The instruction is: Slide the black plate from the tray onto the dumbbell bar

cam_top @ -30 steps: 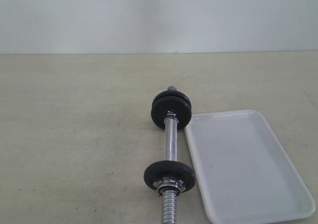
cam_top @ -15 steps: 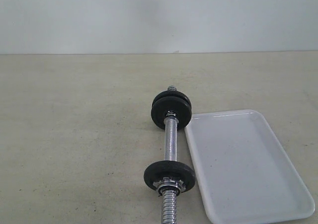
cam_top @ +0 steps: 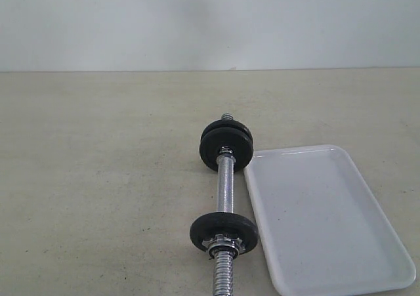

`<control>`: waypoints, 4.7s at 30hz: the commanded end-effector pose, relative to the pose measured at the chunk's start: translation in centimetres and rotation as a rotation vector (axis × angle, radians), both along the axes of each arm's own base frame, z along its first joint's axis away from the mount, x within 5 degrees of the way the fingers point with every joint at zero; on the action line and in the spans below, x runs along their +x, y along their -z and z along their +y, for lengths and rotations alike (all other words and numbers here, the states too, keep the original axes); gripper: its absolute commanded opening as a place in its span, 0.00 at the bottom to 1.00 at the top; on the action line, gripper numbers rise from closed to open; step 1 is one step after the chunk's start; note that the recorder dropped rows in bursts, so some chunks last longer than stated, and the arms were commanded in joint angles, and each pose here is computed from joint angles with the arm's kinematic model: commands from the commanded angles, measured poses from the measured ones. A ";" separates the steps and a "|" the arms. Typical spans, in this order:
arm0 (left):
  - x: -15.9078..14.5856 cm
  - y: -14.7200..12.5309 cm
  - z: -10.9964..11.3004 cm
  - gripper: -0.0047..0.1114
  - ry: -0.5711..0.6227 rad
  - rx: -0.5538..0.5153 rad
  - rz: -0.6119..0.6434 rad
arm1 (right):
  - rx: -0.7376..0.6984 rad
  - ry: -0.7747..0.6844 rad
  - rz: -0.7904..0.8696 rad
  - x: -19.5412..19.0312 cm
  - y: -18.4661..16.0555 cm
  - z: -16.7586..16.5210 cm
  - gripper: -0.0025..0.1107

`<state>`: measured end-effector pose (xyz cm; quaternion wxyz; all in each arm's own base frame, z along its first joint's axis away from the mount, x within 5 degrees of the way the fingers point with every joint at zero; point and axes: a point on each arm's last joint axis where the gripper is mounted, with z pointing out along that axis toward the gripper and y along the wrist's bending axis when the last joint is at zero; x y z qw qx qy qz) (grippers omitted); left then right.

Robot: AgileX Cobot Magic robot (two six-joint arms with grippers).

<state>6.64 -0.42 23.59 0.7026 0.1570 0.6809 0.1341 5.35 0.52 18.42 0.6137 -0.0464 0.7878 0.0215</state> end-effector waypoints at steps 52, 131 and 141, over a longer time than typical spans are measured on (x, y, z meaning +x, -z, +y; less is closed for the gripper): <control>-0.1 0.6 0.7 0.08 -0.073 0.645 0.058 | 0.000 0.005 -0.002 0.0 0.1 0.0 0.02; -1.0 5.1 0.2 0.08 -0.055 -0.262 0.270 | 0.004 0.006 -0.002 0.0 0.1 0.0 0.02; -1.2 5.1 0.2 0.08 -0.066 -0.425 0.252 | 0.004 0.006 -0.002 0.0 0.1 0.0 0.02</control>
